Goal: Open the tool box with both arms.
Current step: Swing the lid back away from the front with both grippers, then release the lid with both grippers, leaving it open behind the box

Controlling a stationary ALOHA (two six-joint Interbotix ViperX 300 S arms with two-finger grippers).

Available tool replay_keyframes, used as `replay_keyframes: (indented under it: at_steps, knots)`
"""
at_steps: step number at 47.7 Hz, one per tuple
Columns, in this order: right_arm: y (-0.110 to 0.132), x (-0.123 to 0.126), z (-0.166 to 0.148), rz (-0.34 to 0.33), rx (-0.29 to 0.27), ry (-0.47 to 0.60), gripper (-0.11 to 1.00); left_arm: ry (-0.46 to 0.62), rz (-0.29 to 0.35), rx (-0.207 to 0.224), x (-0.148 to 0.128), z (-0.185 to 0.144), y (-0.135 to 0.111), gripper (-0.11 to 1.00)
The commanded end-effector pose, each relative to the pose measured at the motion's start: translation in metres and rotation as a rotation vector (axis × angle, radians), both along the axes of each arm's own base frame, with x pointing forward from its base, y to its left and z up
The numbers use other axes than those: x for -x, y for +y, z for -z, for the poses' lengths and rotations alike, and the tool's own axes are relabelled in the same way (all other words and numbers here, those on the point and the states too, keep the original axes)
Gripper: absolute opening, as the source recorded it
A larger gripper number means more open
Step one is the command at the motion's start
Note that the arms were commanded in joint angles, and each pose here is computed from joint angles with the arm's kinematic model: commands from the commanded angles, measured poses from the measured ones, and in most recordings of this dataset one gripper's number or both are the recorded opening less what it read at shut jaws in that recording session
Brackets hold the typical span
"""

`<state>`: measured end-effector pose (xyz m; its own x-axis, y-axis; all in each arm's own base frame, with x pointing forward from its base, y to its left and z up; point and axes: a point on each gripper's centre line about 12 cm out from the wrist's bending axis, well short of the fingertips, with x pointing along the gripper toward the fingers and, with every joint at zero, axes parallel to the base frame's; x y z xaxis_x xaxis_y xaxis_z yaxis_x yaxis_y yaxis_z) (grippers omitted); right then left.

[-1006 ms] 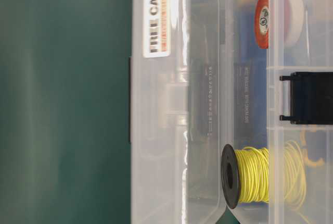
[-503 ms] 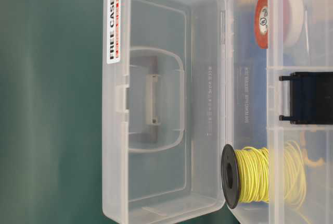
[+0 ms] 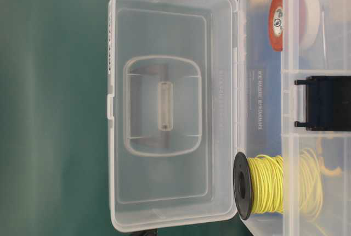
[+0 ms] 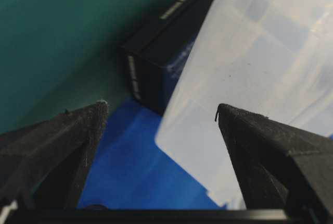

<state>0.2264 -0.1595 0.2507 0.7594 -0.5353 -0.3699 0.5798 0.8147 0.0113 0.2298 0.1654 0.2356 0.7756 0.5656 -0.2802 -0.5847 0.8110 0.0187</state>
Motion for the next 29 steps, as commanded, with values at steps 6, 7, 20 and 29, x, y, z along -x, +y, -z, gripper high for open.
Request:
replay_keyframes:
  at_steps: [6,7,20,29]
  knots:
    - [-0.014,-0.016,-0.009,0.007,0.016,-0.02,0.8,-0.045,-0.011,-0.032,-0.014,-0.019,0.014,0.88]
    - [-0.015,-0.016,-0.009,0.011,0.016,-0.019,0.8,-0.043,-0.016,-0.033,-0.014,-0.019,0.016,0.88]
    - [-0.037,-0.021,-0.006,0.056,0.007,0.0,0.8,-0.024,-0.058,-0.019,-0.017,-0.015,0.035,0.88]
    - [-0.05,-0.022,-0.006,0.082,0.007,0.007,0.8,-0.009,-0.081,-0.007,-0.019,-0.01,0.046,0.88]
